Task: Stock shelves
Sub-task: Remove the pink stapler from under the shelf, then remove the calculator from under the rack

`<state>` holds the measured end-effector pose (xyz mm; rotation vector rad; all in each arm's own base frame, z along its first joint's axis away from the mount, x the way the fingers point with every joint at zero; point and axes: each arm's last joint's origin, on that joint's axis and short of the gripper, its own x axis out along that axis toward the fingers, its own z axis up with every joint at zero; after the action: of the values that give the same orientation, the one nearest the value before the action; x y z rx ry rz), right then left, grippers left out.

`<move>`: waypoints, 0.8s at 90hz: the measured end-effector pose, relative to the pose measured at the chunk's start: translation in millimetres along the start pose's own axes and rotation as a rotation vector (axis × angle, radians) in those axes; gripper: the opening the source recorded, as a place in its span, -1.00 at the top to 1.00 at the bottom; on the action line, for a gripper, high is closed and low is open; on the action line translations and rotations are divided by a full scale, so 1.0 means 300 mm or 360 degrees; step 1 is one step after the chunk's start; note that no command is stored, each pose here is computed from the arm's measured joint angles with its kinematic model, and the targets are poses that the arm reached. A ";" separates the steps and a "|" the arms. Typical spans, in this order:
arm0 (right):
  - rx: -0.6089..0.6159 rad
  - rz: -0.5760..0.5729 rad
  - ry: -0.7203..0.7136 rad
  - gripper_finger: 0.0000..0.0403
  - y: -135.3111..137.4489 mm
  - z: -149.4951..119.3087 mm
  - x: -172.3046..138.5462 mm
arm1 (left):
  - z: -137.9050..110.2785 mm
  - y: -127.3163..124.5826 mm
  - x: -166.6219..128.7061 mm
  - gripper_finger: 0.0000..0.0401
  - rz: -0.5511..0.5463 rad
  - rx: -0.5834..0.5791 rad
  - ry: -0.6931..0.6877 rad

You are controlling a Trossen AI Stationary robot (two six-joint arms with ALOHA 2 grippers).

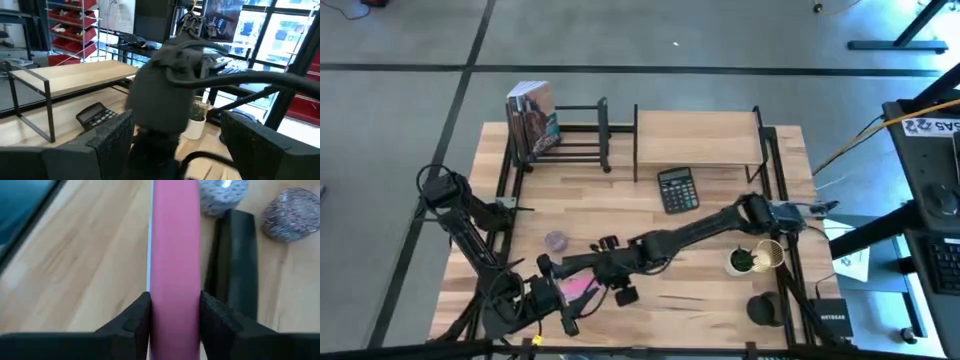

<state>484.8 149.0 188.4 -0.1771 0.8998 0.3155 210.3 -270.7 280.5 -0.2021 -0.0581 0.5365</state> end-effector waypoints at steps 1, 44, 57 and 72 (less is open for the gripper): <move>0.0005 -0.0002 -0.0001 0.42 -0.003 -0.001 0.003 | 0.000 0.000 0.000 -0.37 -0.0001 0.0001 0.0000; 0.0077 -0.0020 0.0007 0.10 -0.017 -0.010 0.023 | 0.000 0.000 -0.001 -0.37 -0.0007 -0.0006 0.0001; 0.0009 -0.0038 0.0084 0.03 -0.017 -0.009 -0.028 | 0.010 -0.004 -0.019 -0.37 -0.0031 -0.0067 0.0004; -0.0075 -0.0143 0.0184 0.02 0.021 0.000 -0.134 | 0.024 -0.006 -0.056 -0.37 -0.0047 -0.0079 0.0010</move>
<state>459.3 147.0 220.0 -0.2805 0.9958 0.2449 196.0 -279.6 287.8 -0.2508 -0.0683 0.5055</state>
